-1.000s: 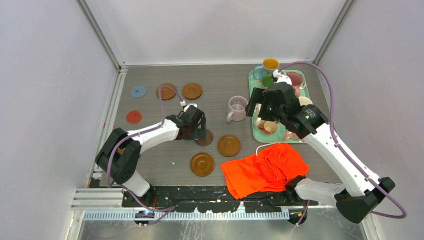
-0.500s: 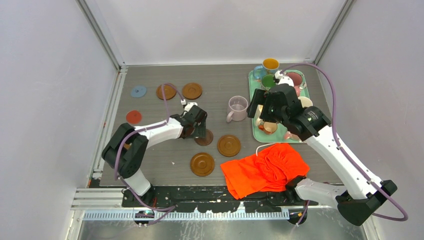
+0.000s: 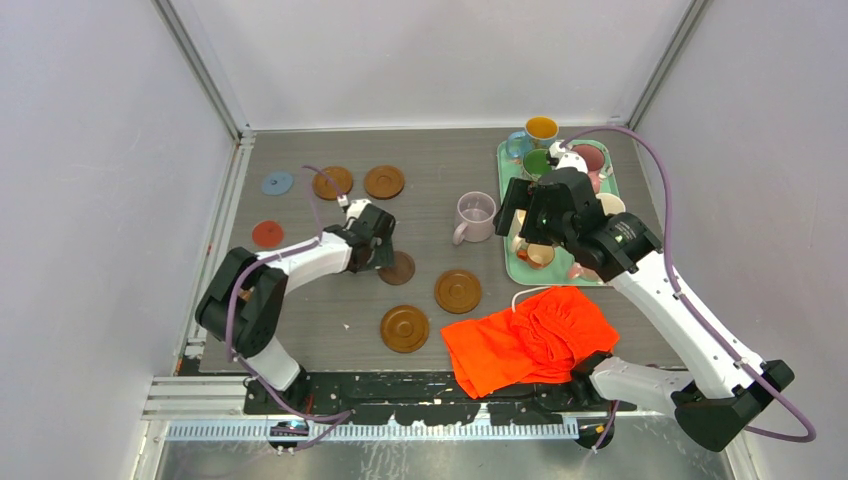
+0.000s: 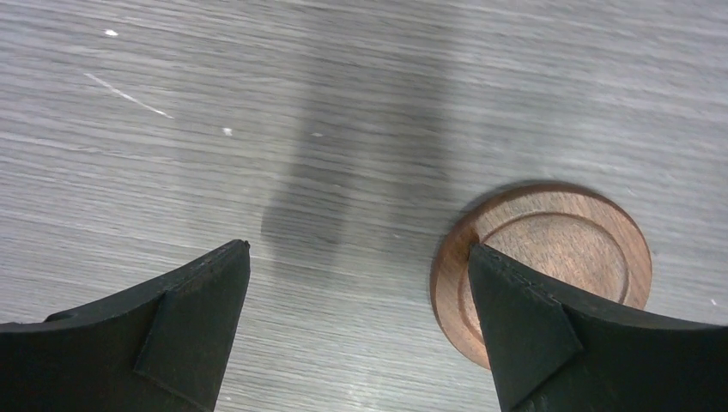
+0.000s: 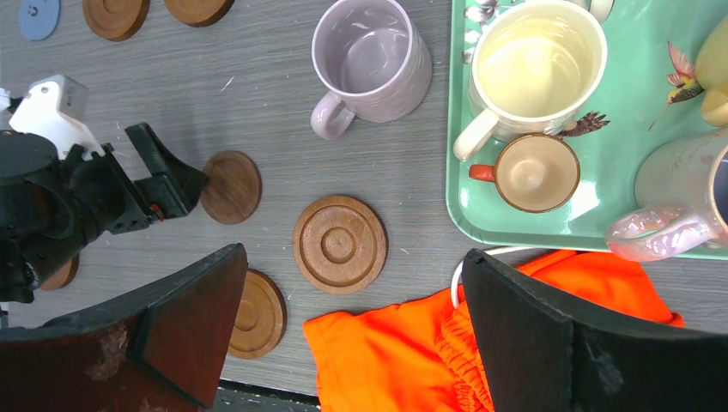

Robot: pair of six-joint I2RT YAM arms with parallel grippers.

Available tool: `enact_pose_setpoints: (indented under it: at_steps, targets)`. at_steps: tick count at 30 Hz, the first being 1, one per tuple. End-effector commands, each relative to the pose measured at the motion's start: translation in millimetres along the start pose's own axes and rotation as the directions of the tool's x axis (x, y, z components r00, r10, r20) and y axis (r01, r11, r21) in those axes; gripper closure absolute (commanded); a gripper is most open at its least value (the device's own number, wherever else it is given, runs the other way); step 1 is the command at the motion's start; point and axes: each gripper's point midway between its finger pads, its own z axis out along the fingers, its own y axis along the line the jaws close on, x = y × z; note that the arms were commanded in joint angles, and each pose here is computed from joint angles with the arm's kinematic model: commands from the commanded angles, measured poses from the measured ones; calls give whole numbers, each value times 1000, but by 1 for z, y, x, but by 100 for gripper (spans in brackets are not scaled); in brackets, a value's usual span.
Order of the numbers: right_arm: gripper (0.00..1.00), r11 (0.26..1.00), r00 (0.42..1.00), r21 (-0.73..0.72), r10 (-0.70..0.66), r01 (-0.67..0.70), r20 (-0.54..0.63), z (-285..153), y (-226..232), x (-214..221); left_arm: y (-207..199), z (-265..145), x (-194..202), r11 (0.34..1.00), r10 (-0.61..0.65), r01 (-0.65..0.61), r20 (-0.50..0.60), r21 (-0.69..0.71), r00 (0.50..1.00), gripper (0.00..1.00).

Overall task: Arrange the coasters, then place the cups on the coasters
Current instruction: Move the coaster to the center of the board.

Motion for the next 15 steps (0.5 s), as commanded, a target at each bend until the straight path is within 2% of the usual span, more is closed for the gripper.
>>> enact_pose_setpoints:
  at_steps: [1,4,15]
  targets:
    - [0,1000,1000,-19,2,-2,26,-2,4,-5,29,4,-8,994,-92,92,7,-50,996,0]
    - [0,1000,1000,-25,-3,3,19,0,7,-6,38,9,-16,987,-156,157,15,-46,988,0]
    - [0,999,999,-40,-31,31,12,-2,13,-11,81,26,-40,956,-265,267,35,-123,964,0]
